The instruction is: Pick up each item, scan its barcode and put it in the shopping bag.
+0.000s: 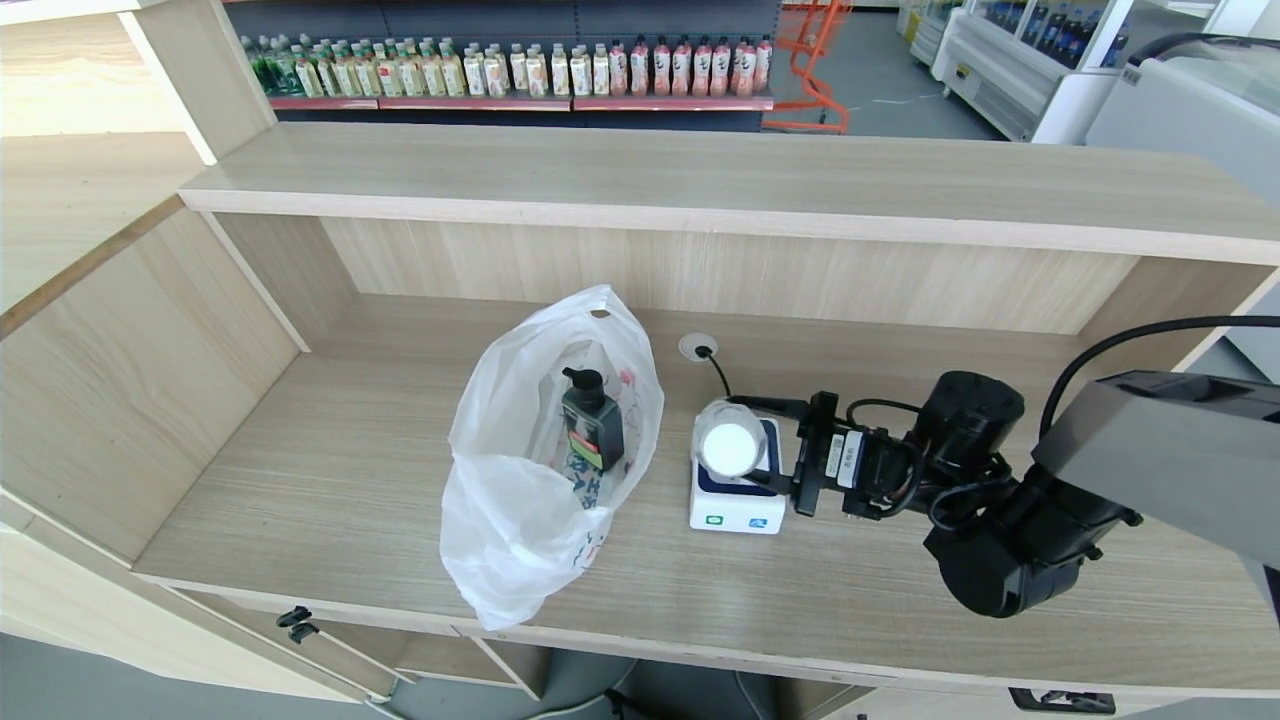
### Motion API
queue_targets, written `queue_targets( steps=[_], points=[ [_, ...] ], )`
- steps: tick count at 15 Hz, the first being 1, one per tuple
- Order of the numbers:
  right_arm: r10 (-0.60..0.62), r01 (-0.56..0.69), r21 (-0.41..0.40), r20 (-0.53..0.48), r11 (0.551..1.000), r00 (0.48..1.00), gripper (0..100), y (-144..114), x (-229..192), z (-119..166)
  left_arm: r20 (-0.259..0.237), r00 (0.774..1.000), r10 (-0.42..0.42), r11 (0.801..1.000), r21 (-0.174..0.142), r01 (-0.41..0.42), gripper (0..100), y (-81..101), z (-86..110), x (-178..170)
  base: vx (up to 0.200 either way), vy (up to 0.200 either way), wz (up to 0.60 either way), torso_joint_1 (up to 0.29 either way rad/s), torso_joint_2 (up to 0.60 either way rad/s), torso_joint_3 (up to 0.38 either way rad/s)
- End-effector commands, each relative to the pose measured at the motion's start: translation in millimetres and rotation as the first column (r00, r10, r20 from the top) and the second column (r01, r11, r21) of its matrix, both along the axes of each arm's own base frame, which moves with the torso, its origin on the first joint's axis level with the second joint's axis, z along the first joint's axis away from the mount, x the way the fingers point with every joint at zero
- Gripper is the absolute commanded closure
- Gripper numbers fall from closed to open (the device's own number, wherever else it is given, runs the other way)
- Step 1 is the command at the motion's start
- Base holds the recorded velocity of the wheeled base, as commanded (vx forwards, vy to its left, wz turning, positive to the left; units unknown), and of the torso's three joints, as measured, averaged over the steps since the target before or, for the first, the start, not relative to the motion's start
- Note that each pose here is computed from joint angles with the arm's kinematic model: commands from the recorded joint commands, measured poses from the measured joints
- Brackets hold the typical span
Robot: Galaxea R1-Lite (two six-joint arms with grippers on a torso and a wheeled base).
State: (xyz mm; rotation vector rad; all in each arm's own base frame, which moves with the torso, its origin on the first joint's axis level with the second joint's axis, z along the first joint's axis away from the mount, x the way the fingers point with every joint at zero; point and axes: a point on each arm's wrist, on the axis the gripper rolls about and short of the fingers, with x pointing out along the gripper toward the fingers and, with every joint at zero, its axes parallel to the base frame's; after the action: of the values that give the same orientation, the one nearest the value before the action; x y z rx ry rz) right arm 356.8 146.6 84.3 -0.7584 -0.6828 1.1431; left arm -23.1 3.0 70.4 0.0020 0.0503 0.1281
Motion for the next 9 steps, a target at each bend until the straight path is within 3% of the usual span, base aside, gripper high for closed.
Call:
queue_targets(
  steps=[1,9],
  points=[
    [0.005,-0.005,-0.001,-0.003,1.0,1.0,100,2,0,-1,0.0,1.0,0.001,1.0,0.0,-0.001,0,0.0,-0.1,0,0.0,0.0,0.0,0.0,0.0,0.0],
    [-0.045,0.045,-0.001,0.002,0.999,0.999,100,-23,3,5,0.0,1.0,0.001,1.0,0.0,-0.001,0,0.0,-0.1,0,0.0,0.0,0.0,0.0,0.0,0.0]
  ],
)
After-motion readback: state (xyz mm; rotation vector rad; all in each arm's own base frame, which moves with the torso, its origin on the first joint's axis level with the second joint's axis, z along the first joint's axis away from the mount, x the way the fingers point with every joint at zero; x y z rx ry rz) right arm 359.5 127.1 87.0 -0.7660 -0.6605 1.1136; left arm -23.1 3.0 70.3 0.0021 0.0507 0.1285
